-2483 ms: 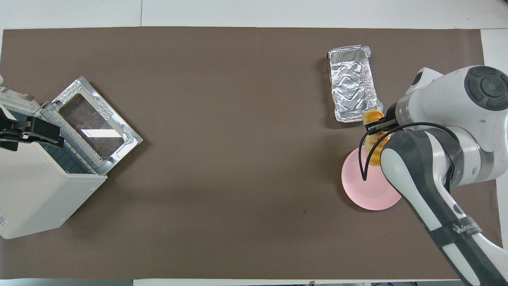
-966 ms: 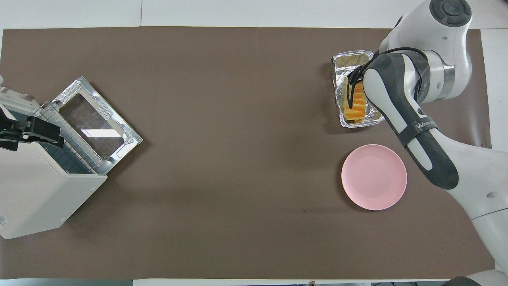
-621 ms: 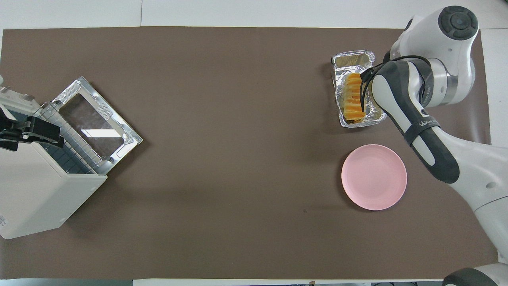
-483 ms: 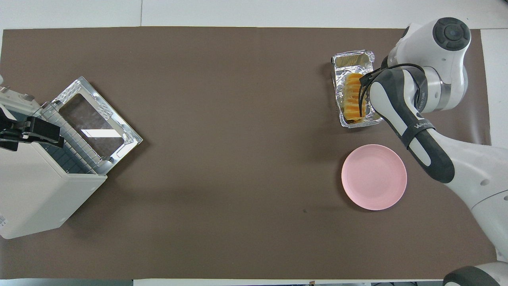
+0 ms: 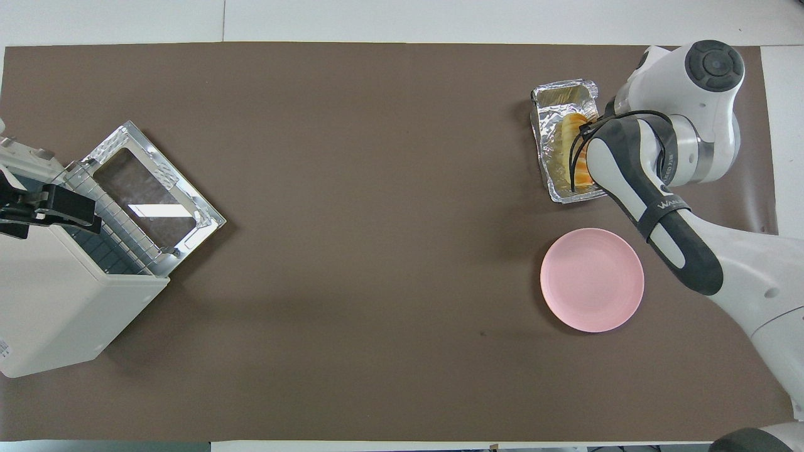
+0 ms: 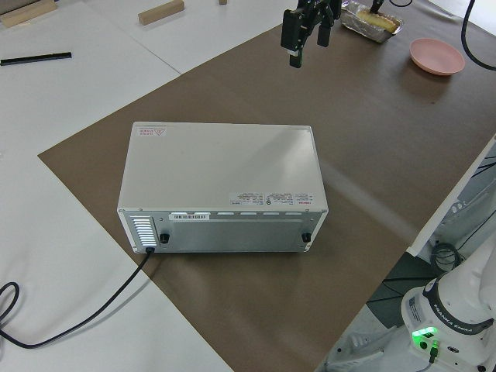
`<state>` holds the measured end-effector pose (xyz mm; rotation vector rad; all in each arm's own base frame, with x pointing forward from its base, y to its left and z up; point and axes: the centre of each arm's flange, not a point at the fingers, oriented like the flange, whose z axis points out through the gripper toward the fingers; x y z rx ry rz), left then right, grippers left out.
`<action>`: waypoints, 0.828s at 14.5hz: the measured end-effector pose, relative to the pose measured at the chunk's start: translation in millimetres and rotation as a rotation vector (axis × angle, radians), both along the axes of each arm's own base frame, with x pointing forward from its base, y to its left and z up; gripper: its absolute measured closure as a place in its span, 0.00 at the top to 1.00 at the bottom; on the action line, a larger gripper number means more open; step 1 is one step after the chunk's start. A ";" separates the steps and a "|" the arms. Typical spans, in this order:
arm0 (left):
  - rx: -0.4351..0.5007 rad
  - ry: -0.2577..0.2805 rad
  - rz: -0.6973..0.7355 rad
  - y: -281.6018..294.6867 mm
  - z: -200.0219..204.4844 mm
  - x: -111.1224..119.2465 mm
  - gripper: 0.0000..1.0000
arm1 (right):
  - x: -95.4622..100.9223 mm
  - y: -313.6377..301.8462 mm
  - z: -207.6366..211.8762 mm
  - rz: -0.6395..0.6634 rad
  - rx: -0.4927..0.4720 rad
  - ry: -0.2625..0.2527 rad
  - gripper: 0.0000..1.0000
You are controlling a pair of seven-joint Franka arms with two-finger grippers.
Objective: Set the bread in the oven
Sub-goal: 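Grasp the edge of the foil tray with the right gripper, then slide the foil tray toward the toaster oven with the right gripper, release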
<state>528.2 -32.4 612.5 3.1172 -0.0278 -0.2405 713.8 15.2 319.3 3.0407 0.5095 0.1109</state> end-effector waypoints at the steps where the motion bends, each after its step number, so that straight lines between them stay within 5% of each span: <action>1: 0.000 0.000 0.000 0.0 0.0 0.0 1.00 | 0.1 2.6 10.9 -0.001 -0.002 0.032 0.02; 6: 0.000 0.000 0.000 0.0 0.0 0.0 1.00 | -15.8 104.6 105.9 -0.095 0.027 0.162 0.02; 9: 0.000 0.000 0.000 0.0 0.0 0.0 1.00 | -52.5 232.2 146.1 -0.150 0.057 0.148 0.02; 12: 0.000 0.000 0.000 0.0 0.0 0.0 1.00 | -92.9 334.7 133.3 -0.169 0.087 0.125 0.02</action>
